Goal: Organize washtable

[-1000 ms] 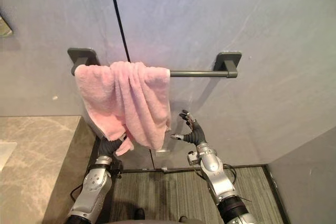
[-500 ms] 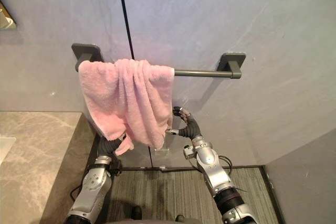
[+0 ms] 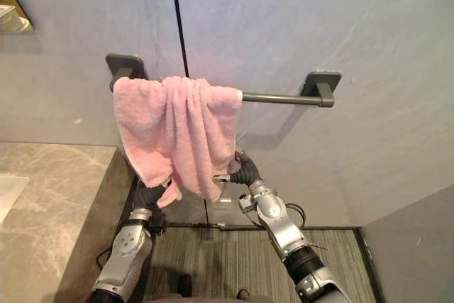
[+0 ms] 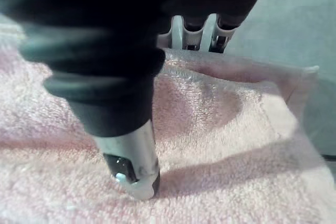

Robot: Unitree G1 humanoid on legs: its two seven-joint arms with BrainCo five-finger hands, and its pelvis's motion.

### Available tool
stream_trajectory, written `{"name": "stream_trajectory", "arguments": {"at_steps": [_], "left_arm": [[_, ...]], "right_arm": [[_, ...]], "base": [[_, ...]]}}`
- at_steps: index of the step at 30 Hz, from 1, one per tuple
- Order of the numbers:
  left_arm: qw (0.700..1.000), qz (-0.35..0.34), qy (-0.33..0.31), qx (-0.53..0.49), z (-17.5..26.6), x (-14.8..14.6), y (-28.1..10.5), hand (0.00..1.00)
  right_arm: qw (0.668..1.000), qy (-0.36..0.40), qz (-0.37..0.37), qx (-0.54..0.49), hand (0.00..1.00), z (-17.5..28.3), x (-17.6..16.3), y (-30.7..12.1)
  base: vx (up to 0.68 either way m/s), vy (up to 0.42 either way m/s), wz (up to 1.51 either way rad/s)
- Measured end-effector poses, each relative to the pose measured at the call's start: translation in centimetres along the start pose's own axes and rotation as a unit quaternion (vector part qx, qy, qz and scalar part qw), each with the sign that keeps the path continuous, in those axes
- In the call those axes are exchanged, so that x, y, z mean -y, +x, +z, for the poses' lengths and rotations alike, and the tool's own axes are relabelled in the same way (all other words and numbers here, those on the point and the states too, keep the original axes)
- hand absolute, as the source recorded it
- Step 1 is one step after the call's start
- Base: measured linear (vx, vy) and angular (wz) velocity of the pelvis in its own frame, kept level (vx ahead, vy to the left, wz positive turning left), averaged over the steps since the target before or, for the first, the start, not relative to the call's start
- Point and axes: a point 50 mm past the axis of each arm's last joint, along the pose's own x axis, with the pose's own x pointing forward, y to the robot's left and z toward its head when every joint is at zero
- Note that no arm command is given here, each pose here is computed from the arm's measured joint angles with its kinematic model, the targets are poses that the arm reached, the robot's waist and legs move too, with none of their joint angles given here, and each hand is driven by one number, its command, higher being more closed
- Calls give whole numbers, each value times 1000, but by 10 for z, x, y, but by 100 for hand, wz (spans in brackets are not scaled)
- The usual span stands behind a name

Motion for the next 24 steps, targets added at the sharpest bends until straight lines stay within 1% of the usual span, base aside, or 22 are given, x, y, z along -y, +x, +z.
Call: {"name": "stream_trajectory", "arguments": {"at_steps": [6,24], "left_arm": [[1000,-4,0,2,1,1,0,100],[1000,-14,-6,0,0,3,0,100]], "right_arm": [[1000,-3,10,21,100,12,-4,10],[1000,3,19,20,100,12,-5,9]], "base": [[0,0,0],[0,0,-1]]}}
